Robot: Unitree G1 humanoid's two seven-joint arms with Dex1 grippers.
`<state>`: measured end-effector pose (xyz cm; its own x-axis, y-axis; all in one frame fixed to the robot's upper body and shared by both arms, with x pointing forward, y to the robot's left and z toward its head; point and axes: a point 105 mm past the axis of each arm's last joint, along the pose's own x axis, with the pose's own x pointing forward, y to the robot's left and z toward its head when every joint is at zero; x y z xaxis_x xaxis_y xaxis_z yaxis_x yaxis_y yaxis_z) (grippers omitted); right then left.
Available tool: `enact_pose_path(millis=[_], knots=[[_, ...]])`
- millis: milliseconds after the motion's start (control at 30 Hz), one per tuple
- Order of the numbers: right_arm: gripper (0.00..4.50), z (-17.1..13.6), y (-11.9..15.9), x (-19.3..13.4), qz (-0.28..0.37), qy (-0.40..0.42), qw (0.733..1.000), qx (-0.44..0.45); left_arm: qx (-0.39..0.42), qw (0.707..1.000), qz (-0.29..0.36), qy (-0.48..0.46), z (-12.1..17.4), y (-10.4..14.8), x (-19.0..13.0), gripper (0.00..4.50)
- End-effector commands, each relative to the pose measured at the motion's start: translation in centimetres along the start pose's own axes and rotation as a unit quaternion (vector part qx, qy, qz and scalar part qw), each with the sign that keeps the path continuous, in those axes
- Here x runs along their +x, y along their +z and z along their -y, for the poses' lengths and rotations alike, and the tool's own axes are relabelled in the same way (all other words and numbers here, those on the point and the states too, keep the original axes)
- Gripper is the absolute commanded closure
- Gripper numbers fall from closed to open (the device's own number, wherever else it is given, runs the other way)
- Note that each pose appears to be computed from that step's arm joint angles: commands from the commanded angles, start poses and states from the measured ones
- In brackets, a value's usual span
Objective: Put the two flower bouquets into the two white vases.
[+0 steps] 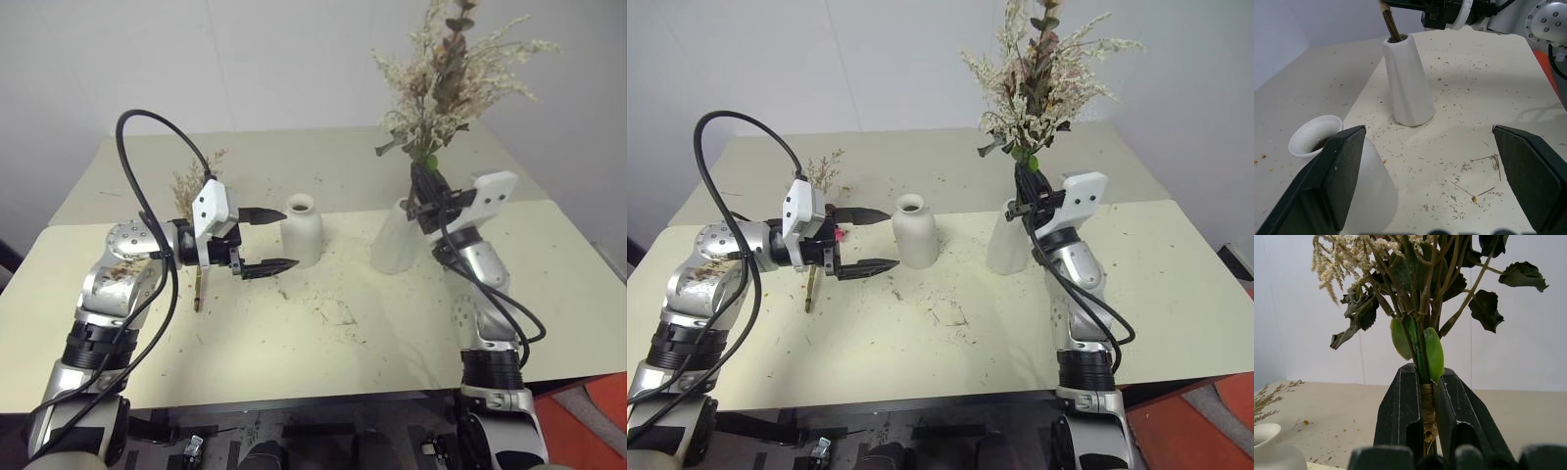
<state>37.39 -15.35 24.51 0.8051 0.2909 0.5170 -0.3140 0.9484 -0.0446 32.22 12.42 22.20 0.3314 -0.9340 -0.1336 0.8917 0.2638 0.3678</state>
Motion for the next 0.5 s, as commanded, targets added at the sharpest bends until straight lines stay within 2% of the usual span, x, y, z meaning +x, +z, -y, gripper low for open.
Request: enact_pose_path(millis=[33, 333, 400, 467, 500], knots=[[4.32, -0.8, 2.0, 0.0, 0.04, 0.017, 0.999, -0.015, 0.03, 0.999, 0.008, 0.008, -0.5, 1.4, -0.5, 0.0], [1.37, -1.7, 1.9, -1.1, 0.027, 0.034, 0.999, -0.026, 0.032, 0.999, 0.006, 0.007, -0.8, 1.4, -0.4, 0.0], [0.59, -1.8, 1.8, -1.4, 0.021, 0.039, 0.998, -0.035, 0.034, 0.999, 0.006, 0.008, -0.8, 1.4, -0.4, 0.0], [0.02, -2.0, 1.8, -2.0, 0.009, 0.051, 0.998, -0.046, 0.034, 0.999, 0.005, 0.009, -0.9, 1.3, -0.4, 0.0], [0.02, -2.0, 1.6, -2.3, -0.001, 0.055, 0.997, -0.05, 0.034, 0.999, 0.004, 0.01, -0.8, 1.3, -0.4, 0.0]])
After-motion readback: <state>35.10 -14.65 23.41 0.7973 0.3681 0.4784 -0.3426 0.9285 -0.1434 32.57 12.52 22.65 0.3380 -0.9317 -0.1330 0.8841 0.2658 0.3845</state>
